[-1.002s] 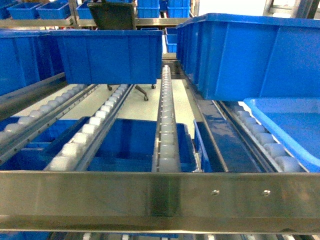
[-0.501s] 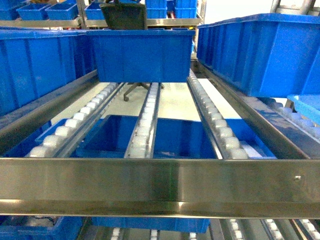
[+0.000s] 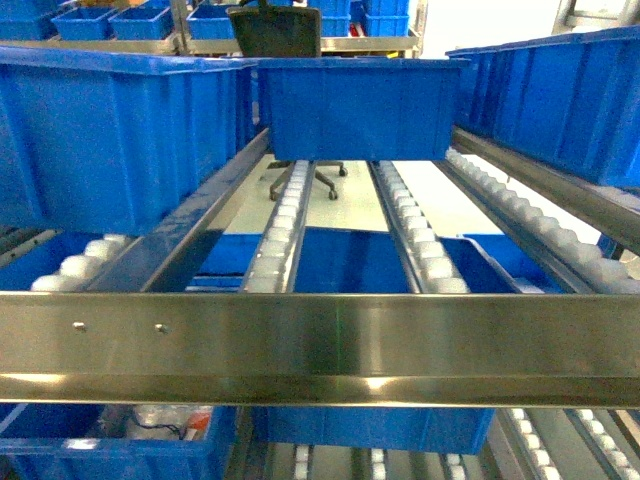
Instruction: Move flower gift bag to table near conveyor
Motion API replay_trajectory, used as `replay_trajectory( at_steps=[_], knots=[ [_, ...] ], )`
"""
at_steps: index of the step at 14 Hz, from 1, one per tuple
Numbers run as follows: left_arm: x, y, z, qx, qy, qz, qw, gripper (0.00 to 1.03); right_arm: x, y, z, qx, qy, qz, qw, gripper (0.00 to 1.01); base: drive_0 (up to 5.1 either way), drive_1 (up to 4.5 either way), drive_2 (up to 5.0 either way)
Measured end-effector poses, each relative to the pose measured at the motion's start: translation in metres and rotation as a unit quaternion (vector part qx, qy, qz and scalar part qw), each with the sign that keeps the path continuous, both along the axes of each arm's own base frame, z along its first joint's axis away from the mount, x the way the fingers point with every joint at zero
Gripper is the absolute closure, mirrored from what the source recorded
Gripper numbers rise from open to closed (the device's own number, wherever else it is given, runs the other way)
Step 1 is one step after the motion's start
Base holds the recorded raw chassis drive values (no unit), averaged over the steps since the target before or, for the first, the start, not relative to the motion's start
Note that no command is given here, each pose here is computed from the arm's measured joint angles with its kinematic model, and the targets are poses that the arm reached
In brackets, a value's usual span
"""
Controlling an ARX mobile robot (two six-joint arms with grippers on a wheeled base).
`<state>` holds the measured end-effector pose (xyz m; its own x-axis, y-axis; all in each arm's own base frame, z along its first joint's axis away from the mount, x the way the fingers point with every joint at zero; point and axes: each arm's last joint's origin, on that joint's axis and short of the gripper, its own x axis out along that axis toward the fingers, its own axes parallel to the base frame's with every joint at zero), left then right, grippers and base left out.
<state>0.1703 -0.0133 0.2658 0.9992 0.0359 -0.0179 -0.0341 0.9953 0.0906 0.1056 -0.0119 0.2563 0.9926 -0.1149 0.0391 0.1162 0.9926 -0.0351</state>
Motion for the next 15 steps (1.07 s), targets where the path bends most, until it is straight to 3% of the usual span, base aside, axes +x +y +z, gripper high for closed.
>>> replay_trajectory(
  at_steps=[15],
  knots=[
    [0.0,0.0001,-0.0002,0.0,0.001,0.0,1.0,1.01,0.0001,0.0,-0.0002,0.0,0.001,0.0,1.0,0.99,-4.9,2.1,2.8]
  ],
)
